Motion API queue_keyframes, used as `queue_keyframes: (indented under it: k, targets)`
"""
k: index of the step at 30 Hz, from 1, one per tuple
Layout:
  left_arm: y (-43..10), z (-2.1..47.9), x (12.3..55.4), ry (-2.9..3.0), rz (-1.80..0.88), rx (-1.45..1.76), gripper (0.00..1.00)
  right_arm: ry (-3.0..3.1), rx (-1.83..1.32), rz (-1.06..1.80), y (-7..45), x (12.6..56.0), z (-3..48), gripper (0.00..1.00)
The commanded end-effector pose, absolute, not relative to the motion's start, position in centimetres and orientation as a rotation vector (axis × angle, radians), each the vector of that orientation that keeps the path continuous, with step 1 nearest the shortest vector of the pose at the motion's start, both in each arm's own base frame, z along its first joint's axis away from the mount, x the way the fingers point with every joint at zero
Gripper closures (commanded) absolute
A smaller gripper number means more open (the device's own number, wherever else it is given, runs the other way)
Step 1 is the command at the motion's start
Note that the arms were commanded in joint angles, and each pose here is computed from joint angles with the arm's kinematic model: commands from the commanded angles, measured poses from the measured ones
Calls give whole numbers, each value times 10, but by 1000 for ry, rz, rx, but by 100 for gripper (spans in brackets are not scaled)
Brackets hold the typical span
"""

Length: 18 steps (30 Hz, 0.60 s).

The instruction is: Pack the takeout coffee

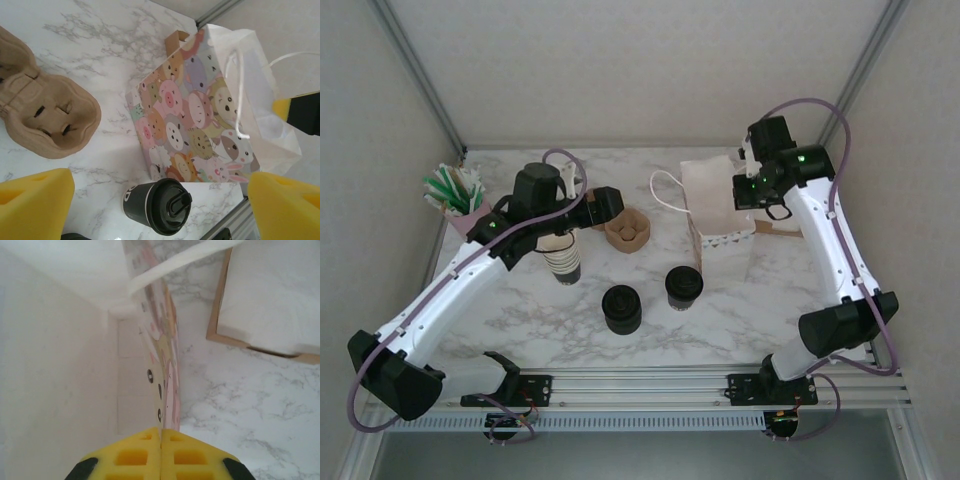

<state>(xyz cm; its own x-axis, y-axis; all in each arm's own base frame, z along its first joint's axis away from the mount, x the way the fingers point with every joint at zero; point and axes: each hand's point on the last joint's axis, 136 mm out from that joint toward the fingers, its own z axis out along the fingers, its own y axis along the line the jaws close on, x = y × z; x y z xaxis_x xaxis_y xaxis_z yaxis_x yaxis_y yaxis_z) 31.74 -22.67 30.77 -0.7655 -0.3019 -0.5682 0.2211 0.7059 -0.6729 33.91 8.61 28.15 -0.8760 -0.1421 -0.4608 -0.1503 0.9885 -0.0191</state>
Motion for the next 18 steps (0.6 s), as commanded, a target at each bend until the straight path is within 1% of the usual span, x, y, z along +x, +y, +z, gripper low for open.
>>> queue_keyframes:
  k: [1,6,13,18]
  targets:
    - [-234,315,319,2226,-1009,-54,11,2641,-210,27,80,331,282,100]
    - [-243,313,318,2236,-1015,-36,11,2665,-210,24,71,324,273,100]
    - [-253,309,317,2251,-1024,-19,11,2658,-193,84,64,318,277,100]
    - [-259,307,315,2257,-1026,-12,11,2665,-177,56,55,318,273,100]
